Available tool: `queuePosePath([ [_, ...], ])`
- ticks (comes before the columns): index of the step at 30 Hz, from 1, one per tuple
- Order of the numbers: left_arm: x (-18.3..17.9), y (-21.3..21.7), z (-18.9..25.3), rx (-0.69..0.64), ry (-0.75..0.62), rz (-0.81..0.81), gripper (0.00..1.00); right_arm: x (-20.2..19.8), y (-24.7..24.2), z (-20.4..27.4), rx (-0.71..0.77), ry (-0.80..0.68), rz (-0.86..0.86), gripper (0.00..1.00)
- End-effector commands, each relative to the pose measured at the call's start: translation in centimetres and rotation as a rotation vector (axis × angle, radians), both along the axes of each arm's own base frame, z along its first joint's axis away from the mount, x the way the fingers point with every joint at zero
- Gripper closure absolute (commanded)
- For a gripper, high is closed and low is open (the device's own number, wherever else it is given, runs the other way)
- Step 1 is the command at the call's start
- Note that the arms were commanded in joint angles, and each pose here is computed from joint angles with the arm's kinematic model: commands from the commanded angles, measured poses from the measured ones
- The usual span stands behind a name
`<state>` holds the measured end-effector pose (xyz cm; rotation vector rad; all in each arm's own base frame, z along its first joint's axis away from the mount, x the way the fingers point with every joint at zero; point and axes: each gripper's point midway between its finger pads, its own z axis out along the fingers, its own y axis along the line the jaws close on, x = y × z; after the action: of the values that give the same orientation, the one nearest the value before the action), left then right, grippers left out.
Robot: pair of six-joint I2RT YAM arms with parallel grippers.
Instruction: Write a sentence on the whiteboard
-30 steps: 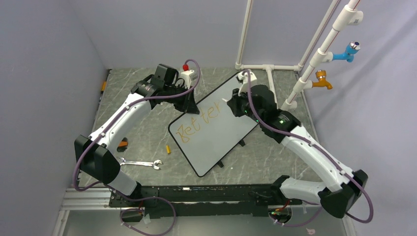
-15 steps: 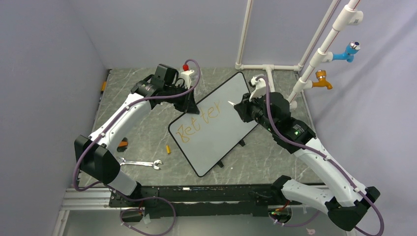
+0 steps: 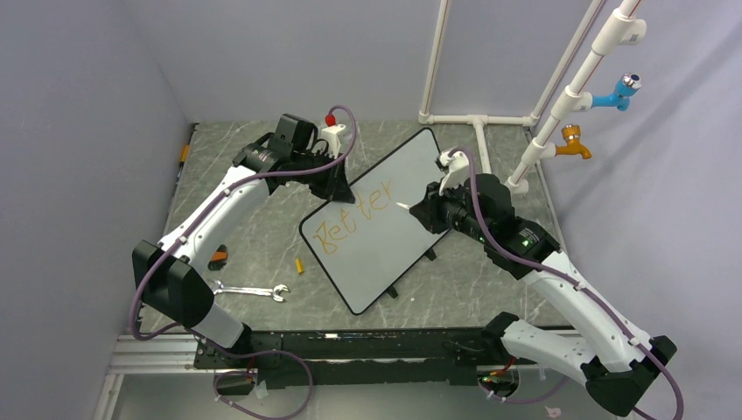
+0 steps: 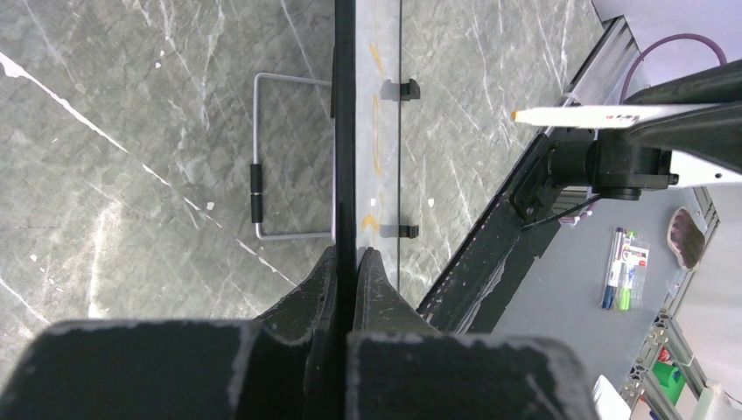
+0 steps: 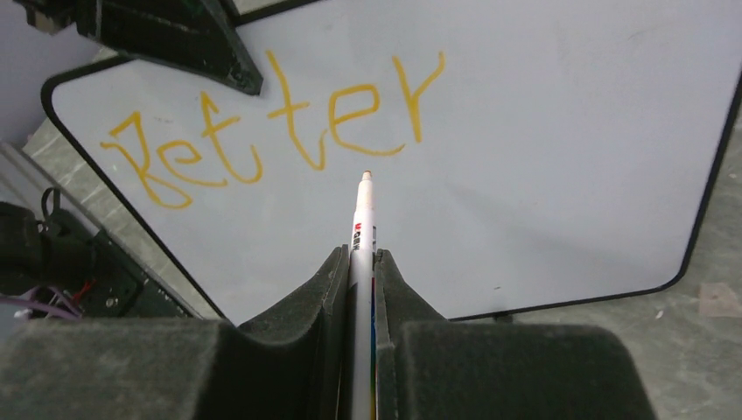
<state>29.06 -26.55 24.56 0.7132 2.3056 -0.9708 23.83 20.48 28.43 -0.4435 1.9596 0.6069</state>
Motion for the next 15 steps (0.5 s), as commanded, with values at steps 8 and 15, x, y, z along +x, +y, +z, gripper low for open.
queuePosePath([
  [8,3.3,2.6,-1.4,0.156,-0.152,0.082,1.0,-2.8,2.9,-2.5,0.074,0.103,0.112,1.0],
  [15,3.6,3.0,-2.1,0.182,-0.15,0.102,1.0,-5.7,6.3,-4.4,-0.009,0.105,0.161,1.0],
])
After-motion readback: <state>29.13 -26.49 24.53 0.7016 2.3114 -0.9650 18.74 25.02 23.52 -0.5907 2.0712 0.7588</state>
